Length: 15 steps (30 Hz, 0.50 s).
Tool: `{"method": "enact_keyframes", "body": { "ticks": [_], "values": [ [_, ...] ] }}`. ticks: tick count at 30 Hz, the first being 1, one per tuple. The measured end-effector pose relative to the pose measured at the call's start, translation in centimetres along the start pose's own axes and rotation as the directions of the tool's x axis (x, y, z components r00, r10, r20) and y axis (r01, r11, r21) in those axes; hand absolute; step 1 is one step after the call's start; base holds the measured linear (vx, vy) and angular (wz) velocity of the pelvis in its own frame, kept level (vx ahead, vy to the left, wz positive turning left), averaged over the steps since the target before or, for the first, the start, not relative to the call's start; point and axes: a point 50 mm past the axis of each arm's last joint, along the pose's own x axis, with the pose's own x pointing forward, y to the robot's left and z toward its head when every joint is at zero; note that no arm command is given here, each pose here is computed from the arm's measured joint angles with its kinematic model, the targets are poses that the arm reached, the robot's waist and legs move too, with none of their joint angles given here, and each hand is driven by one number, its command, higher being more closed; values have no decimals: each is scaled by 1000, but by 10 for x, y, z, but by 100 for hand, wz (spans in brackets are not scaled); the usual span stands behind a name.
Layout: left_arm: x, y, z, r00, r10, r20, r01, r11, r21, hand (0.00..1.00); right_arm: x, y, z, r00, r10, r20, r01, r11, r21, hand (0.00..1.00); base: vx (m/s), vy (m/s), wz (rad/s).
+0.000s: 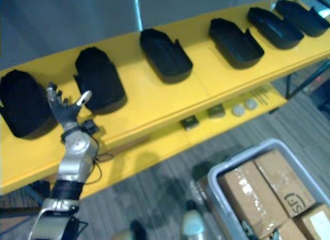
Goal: Walk over and take plastic housings, then place them on the shelf
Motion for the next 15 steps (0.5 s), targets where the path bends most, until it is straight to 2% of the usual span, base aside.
{"method": "enact_keyframes", "body": {
  "ticks": [11,15],
  "values": [
    [13,-13,8,1000,-11,10,11,1000,-12,0,-1,29,9,991,130,31,-130,991,-8,0,-34,1,18],
    [20,-17,10,1000,-22,11,22,1000,-3,0,3,26,13,992,121,41,-121,993,0,0,0,0,0]
  ]
}}
